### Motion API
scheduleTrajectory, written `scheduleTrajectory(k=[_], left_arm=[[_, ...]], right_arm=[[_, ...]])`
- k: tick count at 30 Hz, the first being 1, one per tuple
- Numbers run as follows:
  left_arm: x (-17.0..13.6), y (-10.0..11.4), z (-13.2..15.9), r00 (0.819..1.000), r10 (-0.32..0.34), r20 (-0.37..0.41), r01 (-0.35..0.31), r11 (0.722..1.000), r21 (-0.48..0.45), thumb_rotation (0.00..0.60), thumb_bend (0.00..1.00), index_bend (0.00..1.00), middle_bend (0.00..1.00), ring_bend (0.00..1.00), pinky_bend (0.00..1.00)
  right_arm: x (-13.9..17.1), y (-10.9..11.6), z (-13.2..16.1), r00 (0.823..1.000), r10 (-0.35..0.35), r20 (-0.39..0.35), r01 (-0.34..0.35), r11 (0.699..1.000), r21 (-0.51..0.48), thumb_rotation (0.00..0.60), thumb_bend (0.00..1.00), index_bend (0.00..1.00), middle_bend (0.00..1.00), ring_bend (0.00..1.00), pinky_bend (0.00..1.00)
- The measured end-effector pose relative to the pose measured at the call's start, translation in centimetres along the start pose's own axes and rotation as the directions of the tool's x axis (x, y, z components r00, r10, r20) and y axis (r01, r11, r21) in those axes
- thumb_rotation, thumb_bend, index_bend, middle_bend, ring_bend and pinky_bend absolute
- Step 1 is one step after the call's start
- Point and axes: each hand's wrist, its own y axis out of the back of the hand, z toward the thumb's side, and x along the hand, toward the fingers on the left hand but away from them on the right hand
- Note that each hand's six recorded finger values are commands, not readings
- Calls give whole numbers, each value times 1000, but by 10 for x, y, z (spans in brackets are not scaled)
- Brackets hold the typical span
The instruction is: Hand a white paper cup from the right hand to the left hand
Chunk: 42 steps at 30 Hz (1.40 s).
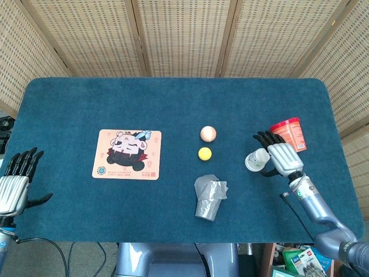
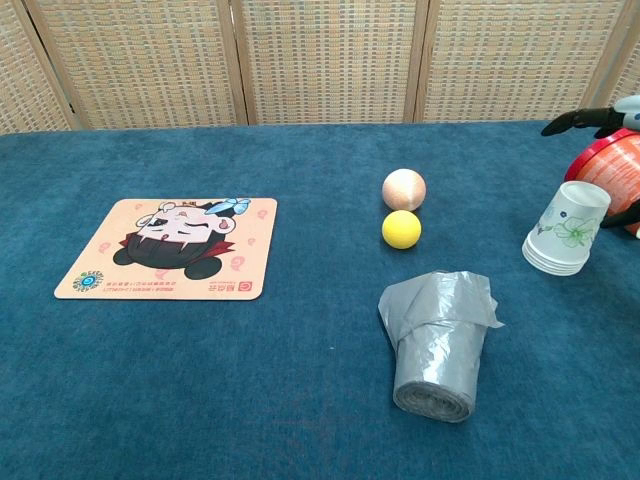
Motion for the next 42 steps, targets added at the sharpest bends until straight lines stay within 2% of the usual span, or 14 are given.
scheduleTrajectory(k=[6, 14, 17, 20, 26, 28, 33, 39, 42], left_arm=[[2, -1, -2, 1000, -2, -8, 2, 1000, 4, 600, 55, 0, 0, 0, 0], [2, -1, -3, 1000, -3, -13, 3, 1000, 5, 600, 54, 0, 0, 0, 0], [2, -2, -4, 1000, -5, -17, 5, 1000, 5, 600, 54, 0, 0, 0, 0], [3, -3, -4, 1000, -10, -19, 10, 1000, 5, 600, 54, 0, 0, 0, 0], [4, -3, -4, 1000, -9, -19, 9, 1000, 5, 600, 54, 0, 0, 0, 0], [4, -4, -5, 1000, -12, -21, 13, 1000, 4, 600, 55, 0, 0, 0, 0], [4, -5, -5, 1000, -18, -22, 18, 1000, 5, 600, 54, 0, 0, 0, 0], [6, -6, -6, 1000, -20, -22, 20, 1000, 10, 600, 55, 0, 0, 0, 0], [9, -5, -5, 1000, -9, -12, 9, 1000, 8, 600, 55, 0, 0, 0, 0]], right_arm=[[-12, -14, -1, 999, 40, 20, -40, 999, -3, 600, 254, 238, 241, 131, 248], [-22, -22, -8, 998, 50, 43, -51, 999, 14, 600, 283, 290, 276, 162, 272], [-25, -23, -15, 997, 51, 60, -52, 998, 21, 600, 287, 314, 320, 208, 336], [-25, -24, -18, 996, 54, 65, -54, 998, 13, 600, 293, 352, 389, 285, 442], [-26, -26, -21, 997, 50, 60, -49, 999, -18, 600, 356, 492, 536, 442, 612], [-27, -26, -20, 998, 41, 53, -40, 999, -31, 600, 378, 546, 581, 486, 637], [-27, -21, -19, 999, 13, 36, -12, 998, -54, 600, 403, 568, 600, 502, 643], [-21, -8, -11, 1000, -9, 14, 11, 988, -154, 600, 422, 573, 606, 503, 643], [-15, 5, 1, 1000, -13, -10, 9, 964, -267, 600, 430, 578, 610, 511, 643]])
